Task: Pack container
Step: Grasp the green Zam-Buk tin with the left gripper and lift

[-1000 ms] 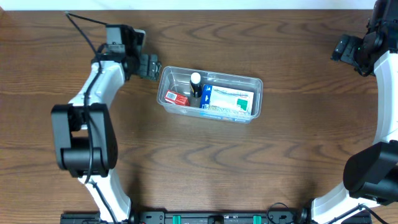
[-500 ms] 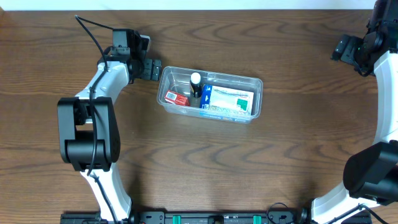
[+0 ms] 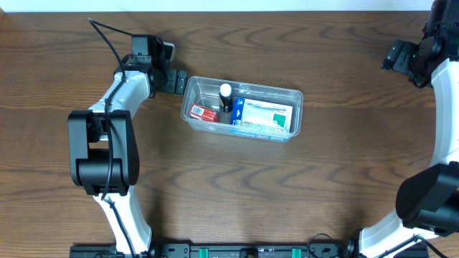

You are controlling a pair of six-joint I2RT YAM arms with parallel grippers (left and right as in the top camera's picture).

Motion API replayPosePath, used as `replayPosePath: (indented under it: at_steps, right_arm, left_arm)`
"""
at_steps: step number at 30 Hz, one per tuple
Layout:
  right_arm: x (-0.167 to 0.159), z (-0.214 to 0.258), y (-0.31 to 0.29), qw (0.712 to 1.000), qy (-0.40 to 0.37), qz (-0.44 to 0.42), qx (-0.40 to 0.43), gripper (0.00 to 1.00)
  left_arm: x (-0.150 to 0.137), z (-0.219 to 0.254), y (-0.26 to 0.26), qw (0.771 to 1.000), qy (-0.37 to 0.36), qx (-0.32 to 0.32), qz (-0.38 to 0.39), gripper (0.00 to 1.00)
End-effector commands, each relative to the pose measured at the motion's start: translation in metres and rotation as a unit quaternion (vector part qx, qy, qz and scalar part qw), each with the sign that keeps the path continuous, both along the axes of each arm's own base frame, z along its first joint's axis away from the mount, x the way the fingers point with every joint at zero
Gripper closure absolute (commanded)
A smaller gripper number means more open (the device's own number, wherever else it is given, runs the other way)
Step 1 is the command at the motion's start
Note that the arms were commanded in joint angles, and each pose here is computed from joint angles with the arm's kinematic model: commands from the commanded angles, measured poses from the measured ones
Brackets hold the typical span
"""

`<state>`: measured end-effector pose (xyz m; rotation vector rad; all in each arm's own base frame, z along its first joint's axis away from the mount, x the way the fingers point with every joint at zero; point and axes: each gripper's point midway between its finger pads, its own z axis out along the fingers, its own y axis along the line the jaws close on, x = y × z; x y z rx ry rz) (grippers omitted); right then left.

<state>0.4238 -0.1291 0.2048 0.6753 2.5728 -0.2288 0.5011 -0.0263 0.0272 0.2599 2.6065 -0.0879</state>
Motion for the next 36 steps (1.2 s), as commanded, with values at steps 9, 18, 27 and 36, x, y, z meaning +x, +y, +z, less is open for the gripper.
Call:
replayPosePath:
  at_steps: [9,18,27,36]
  right_arm:
    - [-0.001,-0.002,-0.002,1.000,0.005,0.003,-0.003,0.01]
    - [-0.001,-0.002,-0.002,1.000,0.005,0.003,-0.003,0.01]
    - [-0.001,-0.002,-0.002,1.000,0.005,0.003,-0.003,0.01]
    - [-0.001,-0.002,-0.002,1.000,0.005,0.003,-0.003,0.01]
  left_arm:
    - [-0.001,-0.007,-0.004,1.000,0.006,0.004,-0.023,0.16]
    - [-0.005,-0.011,-0.004,0.999,0.012,0.008,-0.030,0.22]
    - [-0.012,-0.021,-0.003,0.996,0.021,0.035,-0.079,0.22]
    - [-0.013,-0.043,-0.003,0.995,0.032,0.039,-0.088,0.28]
